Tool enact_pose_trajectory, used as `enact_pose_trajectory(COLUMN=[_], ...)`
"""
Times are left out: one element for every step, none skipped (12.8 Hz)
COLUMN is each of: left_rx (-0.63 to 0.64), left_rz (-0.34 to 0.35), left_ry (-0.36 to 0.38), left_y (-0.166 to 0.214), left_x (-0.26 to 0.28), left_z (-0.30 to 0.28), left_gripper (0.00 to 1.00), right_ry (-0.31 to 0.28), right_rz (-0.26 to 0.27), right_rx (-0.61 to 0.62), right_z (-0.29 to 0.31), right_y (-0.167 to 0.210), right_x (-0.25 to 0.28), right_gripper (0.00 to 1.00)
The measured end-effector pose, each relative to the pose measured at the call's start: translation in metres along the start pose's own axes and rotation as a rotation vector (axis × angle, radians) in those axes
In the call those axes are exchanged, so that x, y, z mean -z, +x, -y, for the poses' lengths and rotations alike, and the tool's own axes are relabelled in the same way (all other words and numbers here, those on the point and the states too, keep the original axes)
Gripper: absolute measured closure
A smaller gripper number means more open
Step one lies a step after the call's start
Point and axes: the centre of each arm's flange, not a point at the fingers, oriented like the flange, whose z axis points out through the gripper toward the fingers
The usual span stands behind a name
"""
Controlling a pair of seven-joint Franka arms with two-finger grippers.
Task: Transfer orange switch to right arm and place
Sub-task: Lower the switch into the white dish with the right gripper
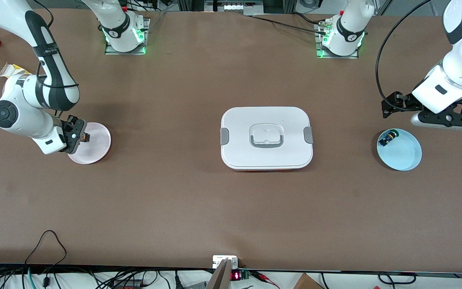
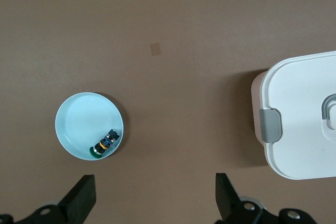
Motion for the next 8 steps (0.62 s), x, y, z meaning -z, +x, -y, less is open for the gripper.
enact_pose_trajectory(left_rx=[-0.001,-0.001,0.0,0.001,0.001,0.001,0.001,0.001], left_rz=[-0.004,-0.006,-0.006,-0.005,-0.004,-0.004,-0.004,-0.006], left_ry=[0.0,0.0,0.0,0.0,0.0,0.0,0.0,0.0], left_y=[0.0,0.0,0.0,0.0,0.0,0.0,0.0,0.0], left_x=[0.002,0.004,0.006,0.006,0.006,0.006,0.007,0.008], left_z=[-0.001,-0.001,-0.001,-0.001,-0.001,-0.001,-0.001,-0.001], left_gripper=[0.0,0.0,0.0,0.0,0.0,0.0,0.0,0.0], right_ry=[-0.016,-0.029,-0.039,-0.05,-0.064,-0.076,-0.086,-0.093], right_rz=[-0.006,-0.01,-0.014,-0.018,-0.024,-0.028,-0.032,-0.035], right_rx=[0.015,0.032,0.051,0.071,0.082,0.086,0.087,0.089], right_z=[0.001,0.003,0.005,0.007,0.008,0.008,0.008,0.008], right_y=[-0.001,-0.002,-0.002,-0.002,-0.003,-0.003,-0.005,-0.005], right_x=[-0.005,-0.011,-0.018,-0.024,-0.03,-0.034,-0.039,-0.043], right_gripper=[0.56,0.56,0.56,0.56,0.56,0.56,0.56,0.56])
